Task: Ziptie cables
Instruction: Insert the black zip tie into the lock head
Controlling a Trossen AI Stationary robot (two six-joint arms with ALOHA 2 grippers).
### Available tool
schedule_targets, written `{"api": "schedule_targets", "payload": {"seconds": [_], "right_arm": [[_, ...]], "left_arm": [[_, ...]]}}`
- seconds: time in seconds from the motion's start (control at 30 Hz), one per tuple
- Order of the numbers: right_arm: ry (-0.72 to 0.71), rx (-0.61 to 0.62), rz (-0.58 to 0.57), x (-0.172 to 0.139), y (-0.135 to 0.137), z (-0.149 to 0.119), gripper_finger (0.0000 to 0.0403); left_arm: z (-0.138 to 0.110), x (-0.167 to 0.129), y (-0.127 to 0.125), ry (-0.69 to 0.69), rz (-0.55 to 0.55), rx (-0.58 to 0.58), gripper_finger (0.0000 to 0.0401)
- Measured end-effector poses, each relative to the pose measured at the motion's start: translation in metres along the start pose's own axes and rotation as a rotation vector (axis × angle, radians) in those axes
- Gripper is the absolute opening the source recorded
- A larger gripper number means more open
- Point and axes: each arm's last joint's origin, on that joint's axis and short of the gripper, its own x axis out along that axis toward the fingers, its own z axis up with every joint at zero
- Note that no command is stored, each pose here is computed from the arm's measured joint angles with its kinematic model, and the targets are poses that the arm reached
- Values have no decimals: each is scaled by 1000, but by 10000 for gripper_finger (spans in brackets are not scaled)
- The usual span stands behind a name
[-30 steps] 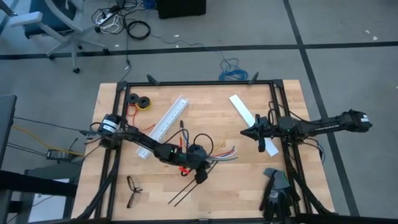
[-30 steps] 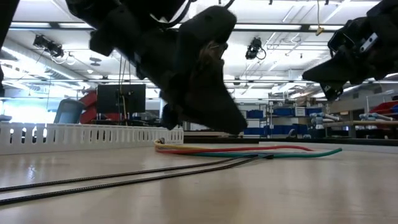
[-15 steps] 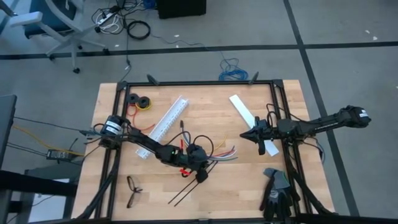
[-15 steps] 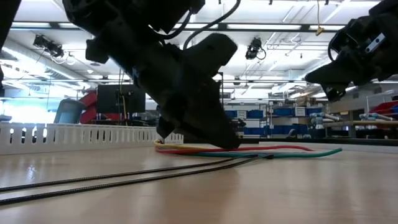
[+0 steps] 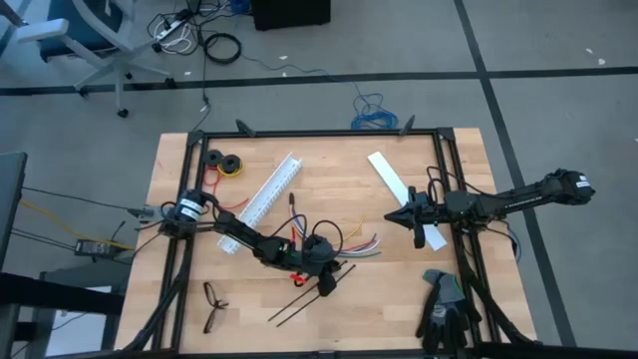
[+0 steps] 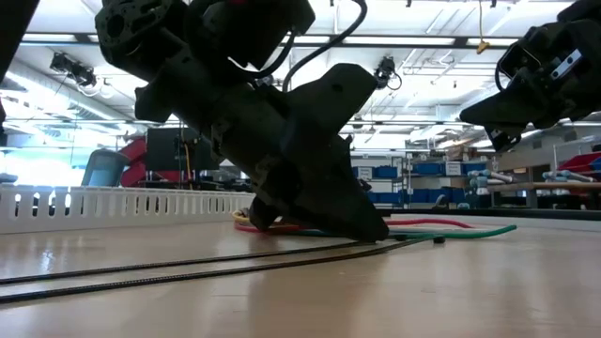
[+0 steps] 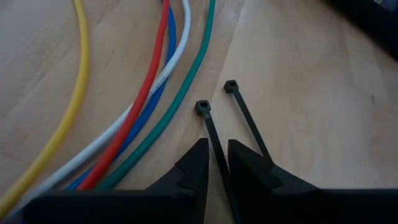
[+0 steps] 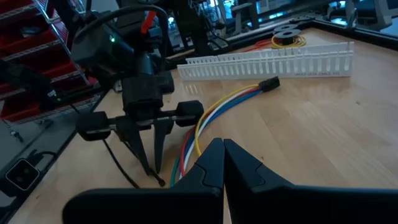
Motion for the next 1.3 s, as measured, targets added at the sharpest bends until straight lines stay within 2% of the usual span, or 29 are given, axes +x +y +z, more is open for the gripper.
{"api": "schedule_targets", "payload": {"seconds": [0.17, 0.43, 0.6, 0.77, 0.9, 1.0, 1.13, 1.3], "right_arm": [[-1, 0, -1, 0, 0, 0, 0], [-2, 0, -4, 0, 0, 0, 0], [-3, 31, -3, 0, 0, 0, 0], [4, 89, -51, 2, -2, -2, 0], [23, 131, -126, 5, -5, -6, 0], [12, 166, -147, 9, -5, -7, 0], [-25, 183, -171, 17, -5, -5, 0], [9, 142, -270, 43, -1, 8, 0]], "left_arm": [[0, 0, 1, 0, 12, 21, 11], [5, -3, -2, -57, 5, 40, 3], [23, -16, -7, -151, 45, 74, 2], [42, -39, -7, -237, 226, 157, 1], [52, -55, -3, -314, 472, 243, 1], [53, -58, 2, -357, 632, 316, 1], [52, -56, 7, -384, 778, 380, 0], [55, -49, 21, -355, 909, 466, 0]]}}
